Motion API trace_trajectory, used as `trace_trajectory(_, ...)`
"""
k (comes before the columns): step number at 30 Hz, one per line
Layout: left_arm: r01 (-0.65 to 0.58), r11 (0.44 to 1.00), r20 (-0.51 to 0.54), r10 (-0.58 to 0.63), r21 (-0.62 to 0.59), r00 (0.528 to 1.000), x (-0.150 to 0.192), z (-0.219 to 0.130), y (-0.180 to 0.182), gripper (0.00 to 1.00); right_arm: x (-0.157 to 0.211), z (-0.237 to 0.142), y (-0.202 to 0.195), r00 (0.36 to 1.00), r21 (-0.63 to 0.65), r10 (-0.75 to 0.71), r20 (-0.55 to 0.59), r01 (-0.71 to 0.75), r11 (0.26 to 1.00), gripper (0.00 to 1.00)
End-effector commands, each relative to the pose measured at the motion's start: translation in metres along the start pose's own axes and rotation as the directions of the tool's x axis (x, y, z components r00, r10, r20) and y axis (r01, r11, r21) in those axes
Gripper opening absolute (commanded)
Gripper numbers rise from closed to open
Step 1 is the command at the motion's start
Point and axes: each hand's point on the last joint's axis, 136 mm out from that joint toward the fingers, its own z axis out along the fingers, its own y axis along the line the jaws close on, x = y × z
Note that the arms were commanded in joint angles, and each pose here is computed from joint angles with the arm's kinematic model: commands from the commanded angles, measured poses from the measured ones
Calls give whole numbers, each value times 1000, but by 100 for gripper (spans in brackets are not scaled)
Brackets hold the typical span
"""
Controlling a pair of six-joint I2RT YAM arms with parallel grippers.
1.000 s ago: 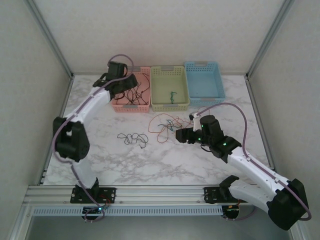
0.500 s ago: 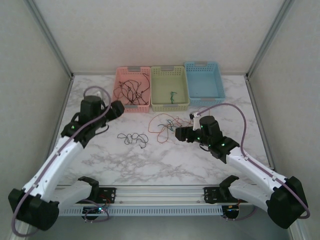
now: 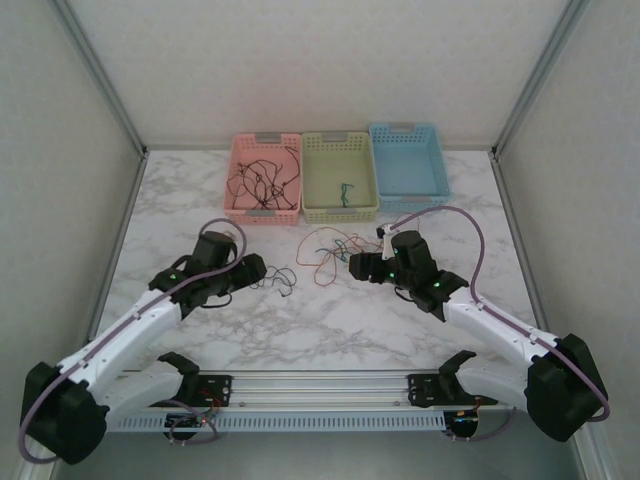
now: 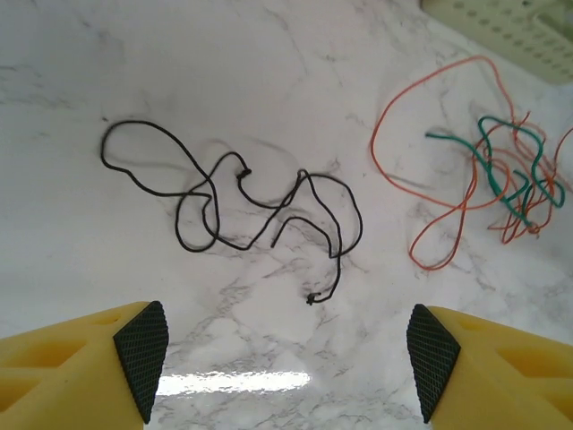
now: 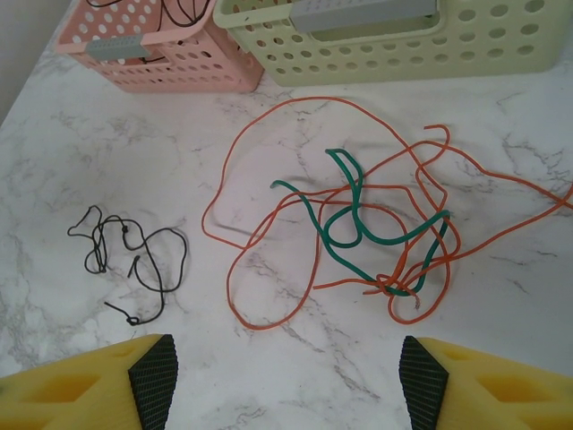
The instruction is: Untangle the cables
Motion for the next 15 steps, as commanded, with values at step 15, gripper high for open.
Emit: trace_trajectory(15, -177, 976, -89, 166, -129, 982, 0, 73, -13, 63, 6, -1, -9, 1000, 26, 27, 4, -27, 999, 69)
